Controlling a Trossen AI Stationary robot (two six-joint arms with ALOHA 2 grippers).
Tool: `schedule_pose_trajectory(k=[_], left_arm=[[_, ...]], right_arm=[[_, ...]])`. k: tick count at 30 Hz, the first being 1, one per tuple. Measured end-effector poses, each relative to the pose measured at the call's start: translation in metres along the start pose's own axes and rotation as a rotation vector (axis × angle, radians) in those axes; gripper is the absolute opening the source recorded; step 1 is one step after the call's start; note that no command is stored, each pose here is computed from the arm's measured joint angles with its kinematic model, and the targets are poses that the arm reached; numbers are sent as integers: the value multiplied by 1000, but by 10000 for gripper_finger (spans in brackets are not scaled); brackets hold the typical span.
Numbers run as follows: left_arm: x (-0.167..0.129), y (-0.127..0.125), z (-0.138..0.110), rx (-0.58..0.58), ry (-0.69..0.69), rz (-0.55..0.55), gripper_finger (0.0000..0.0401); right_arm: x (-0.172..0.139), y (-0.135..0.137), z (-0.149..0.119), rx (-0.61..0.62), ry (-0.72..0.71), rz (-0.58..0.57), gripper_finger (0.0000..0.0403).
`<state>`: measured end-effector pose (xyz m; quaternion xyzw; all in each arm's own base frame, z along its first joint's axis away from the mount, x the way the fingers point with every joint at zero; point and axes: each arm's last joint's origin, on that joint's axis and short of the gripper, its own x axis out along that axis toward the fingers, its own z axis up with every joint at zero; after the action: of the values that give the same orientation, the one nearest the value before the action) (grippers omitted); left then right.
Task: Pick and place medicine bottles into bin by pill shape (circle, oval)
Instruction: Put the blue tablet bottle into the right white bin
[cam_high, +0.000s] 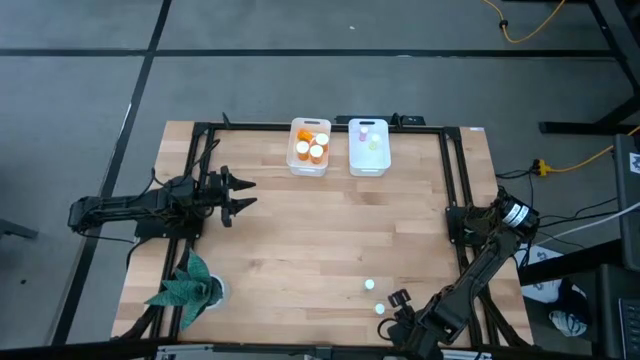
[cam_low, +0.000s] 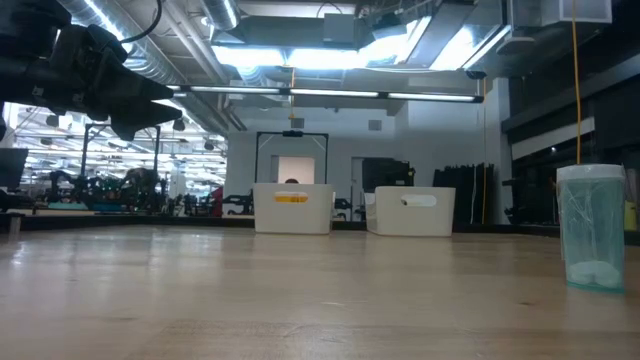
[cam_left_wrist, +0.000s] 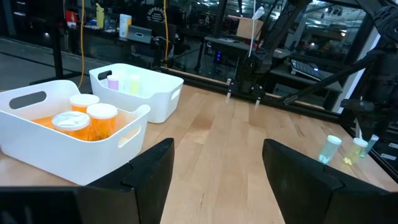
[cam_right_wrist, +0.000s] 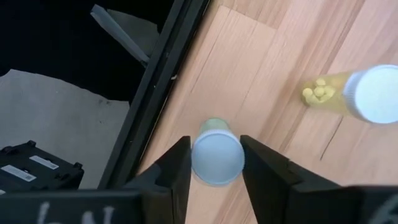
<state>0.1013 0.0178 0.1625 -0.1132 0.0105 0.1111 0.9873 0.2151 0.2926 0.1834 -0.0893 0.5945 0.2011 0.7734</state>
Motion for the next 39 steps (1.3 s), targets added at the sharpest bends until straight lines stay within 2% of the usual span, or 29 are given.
schedule_pose_trajectory(k=[9, 14, 21, 26, 33, 39], left_arm=[[0, 0, 0, 0, -1, -1, 237], [0, 0, 0, 0, 0, 0, 237], [0, 0, 0, 0, 0, 0, 237], [0, 0, 0, 0, 0, 0, 237], [0, 0, 0, 0, 0, 0, 237], [0, 0, 0, 0, 0, 0, 237]], right_arm=[[-12, -1, 0, 68, -23, -8, 125], [-29, -6, -5, 206, -25, -40, 123], [-64, -22, -17, 373, -98, -226, 121], [-93, -46, -18, 467, -213, -334, 120], [-124, -93, -11, 611, -285, -354, 120], [-136, -144, -5, 582, -254, -403, 120]])
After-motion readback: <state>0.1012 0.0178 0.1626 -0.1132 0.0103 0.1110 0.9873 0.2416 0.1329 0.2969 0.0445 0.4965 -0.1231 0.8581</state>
